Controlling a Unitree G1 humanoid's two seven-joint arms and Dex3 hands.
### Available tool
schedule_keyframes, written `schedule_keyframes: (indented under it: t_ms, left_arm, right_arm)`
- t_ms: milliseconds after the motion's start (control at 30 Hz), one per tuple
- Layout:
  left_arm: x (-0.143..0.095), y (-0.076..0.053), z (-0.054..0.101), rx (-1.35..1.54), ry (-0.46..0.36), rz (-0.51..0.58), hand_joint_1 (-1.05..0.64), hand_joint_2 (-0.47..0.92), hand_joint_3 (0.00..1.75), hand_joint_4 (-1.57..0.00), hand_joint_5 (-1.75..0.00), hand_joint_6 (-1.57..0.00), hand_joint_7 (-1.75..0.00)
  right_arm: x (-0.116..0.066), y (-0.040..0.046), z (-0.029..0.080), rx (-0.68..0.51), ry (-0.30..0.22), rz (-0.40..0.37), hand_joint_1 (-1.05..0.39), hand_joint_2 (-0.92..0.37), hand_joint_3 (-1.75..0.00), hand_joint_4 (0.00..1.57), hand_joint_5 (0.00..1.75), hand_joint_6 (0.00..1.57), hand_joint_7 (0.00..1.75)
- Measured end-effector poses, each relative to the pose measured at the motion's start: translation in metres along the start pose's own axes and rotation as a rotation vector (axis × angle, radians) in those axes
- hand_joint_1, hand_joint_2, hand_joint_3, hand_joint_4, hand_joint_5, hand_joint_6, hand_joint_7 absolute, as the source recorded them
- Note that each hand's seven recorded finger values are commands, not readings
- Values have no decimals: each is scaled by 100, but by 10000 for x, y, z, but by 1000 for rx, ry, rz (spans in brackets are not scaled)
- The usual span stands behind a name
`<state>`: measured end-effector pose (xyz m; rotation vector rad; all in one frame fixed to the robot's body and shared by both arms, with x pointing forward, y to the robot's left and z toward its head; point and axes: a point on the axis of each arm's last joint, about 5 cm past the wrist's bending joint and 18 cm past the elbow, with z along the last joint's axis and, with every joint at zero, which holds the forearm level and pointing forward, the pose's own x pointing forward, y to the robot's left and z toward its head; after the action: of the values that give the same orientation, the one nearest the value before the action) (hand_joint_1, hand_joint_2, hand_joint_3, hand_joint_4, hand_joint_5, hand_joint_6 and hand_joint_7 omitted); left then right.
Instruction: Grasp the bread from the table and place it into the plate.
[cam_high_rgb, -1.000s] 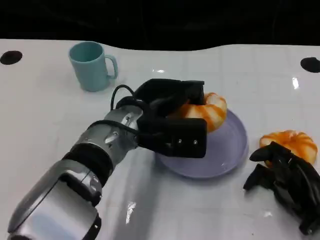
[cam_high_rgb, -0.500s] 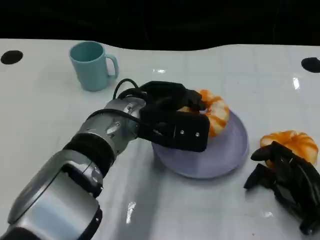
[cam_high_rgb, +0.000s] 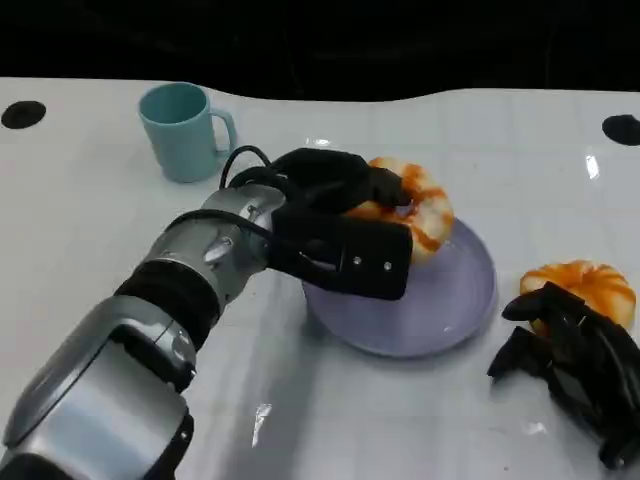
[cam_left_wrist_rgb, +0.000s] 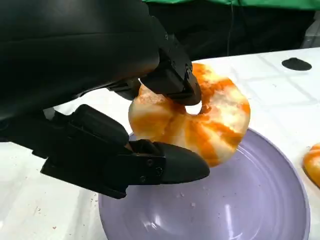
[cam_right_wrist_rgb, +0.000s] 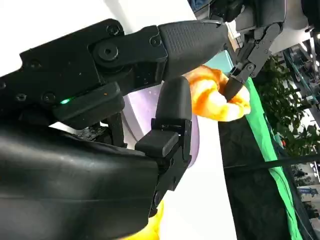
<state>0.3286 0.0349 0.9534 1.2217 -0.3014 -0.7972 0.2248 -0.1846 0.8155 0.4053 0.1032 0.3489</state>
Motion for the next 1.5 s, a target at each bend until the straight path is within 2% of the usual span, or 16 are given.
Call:
schedule_keyframes:
  t_ms: [67,133,167,200,300,500,600,633,700,867,933,1100,1133,1267,1433,1500]
  left_arm:
    - [-2,15,-1,-12,-4,27,-80,92,40,-1,-125,-38,-89]
    - [-4,33,0,-24,-8,52,-80,92,40,0,-128,-36,-94]
    - [-4,37,0,-29,-8,55,-80,92,40,0,-135,-33,-119]
    - [-5,38,0,-31,-9,57,-80,92,40,0,-138,-31,-132]
    - [-8,49,0,-34,-16,65,-80,92,40,0,-140,-30,-140]
    - [-16,78,-2,-54,-34,89,-81,92,39,-5,-169,-16,-161]
    - [-33,108,-10,-64,-63,108,-80,92,37,-10,-174,-11,-162]
    - [-38,115,-12,-70,-72,114,-80,92,35,-16,-174,-11,-147]
    - [-50,133,-22,-89,-87,112,-79,92,33,-20,-175,-12,-137]
    - [-84,177,-62,-89,-98,86,-80,92,37,-10,-170,-16,-126]
    - [-96,192,-73,-85,-102,81,-81,92,37,-3,-174,-29,-114]
    - [-151,165,-134,-115,-113,84,-82,92,38,0,-166,-42,-115]
    - [-158,161,-146,-116,-109,83,-84,92,39,0,-148,-44,-121]
    - [-178,177,-178,-121,-104,63,-84,92,41,-7,-126,-42,-130]
    - [-183,187,-184,-127,-106,28,-84,92,42,-9,-122,-41,-132]
    - [-183,193,-181,-127,-109,31,-84,92,40,-14,-141,-30,-128]
  right_arm:
    - [0,0,0,0,0,0,-52,-92,-28,67,156,62,124]
    - [0,0,0,-1,0,1,-52,-92,-28,67,156,61,124]
    - [0,0,0,-1,0,1,-53,-92,-28,67,157,62,125]
    - [0,1,1,-2,-1,1,-53,-92,-28,67,157,62,125]
    - [0,3,-1,-11,-4,3,-54,-92,-28,66,158,61,126]
    - [1,4,-3,-5,-3,3,-54,-92,-26,66,158,62,126]
    - [3,6,-1,-7,-3,1,-53,-92,-28,66,158,62,125]
    - [3,7,-2,-9,-4,0,-53,-92,-27,66,158,62,125]
    - [4,9,-2,-10,-3,0,-53,-92,-27,66,158,62,126]
    - [7,12,-1,-10,-2,0,-53,-92,-27,66,158,62,125]
    - [8,12,-1,-11,-2,0,-53,-92,-27,66,158,61,125]
    - [8,15,-2,-15,-3,2,-52,-92,-27,66,157,61,125]
    - [6,14,-4,-15,-4,1,-52,-92,-28,67,157,61,125]
    - [6,15,-4,-16,-3,1,-52,-92,-29,67,158,61,126]
    - [5,18,-5,-21,-5,1,-52,-92,-29,68,158,61,127]
    - [6,19,-6,-21,-5,1,-52,-92,-29,67,158,60,128]
